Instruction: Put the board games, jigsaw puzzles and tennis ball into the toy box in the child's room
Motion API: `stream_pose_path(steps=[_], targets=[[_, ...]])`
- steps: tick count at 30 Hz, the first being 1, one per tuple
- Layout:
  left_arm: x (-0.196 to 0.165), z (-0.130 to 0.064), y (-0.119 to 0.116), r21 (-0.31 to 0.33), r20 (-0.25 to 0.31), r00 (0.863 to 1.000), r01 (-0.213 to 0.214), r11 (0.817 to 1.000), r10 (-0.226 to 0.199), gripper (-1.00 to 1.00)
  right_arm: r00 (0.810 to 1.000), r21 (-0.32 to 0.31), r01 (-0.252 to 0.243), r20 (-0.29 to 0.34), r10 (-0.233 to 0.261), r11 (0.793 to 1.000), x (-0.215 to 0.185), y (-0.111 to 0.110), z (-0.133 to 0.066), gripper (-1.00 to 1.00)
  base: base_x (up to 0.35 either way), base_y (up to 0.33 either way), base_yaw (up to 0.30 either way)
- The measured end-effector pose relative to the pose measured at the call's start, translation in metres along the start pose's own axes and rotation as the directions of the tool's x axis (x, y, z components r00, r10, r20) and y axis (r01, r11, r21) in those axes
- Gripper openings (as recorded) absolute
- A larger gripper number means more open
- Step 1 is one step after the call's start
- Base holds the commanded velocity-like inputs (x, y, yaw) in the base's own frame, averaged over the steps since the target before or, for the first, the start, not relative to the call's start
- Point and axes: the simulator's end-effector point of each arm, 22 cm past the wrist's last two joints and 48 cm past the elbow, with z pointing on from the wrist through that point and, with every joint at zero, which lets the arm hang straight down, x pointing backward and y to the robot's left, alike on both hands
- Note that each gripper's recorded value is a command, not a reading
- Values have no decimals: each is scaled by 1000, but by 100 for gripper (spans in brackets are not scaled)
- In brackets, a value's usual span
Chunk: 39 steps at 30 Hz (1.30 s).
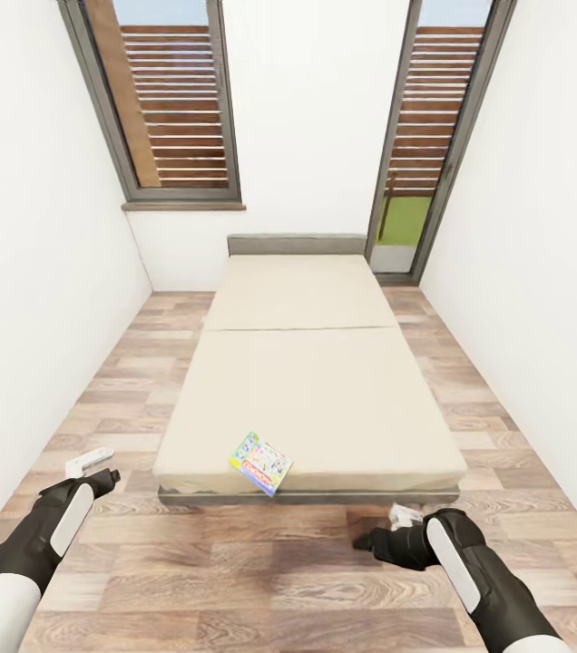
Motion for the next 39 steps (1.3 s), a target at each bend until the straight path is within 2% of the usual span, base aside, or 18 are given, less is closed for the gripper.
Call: stream_pose_path(steps=[11,17,22,27,32,36,37,39], targets=[[-9,-5,0,4,23,1000,9,1000,-9,100,998,55,-49,31,48,997,22,-29,31,100,0,0,0],[-7,-4,3,-4,38,999,21,1000,-21,100,996,141,-86,38,81,986,44,-60,46,100,0,0,0],[-9,-6,5,-6,45,999,22,1000,-21,100,993,172,-99,79,87,980,48,-74,51,100,0,0,0],[-9,-7,7,-8,48,999,22,1000,-22,100,985,183,-104,155,76,978,35,-81,49,100,0,0,0],[12,-4,22,-38,25,1000,-4,999,5,100,979,200,-114,188,76,973,39,-91,52,100,0,0,0],[22,-1,33,-72,45,998,-42,997,45,100,975,210,-118,212,72,971,40,-96,53,100,0,0,0],[25,0,36,-80,49,997,-53,995,57,100,974,211,-118,217,71,970,40,-96,52,100,0,0,0],[41,5,48,-116,51,992,-108,987,114,100,971,214,-118,230,68,970,38,-97,52,100,0,0,0]])
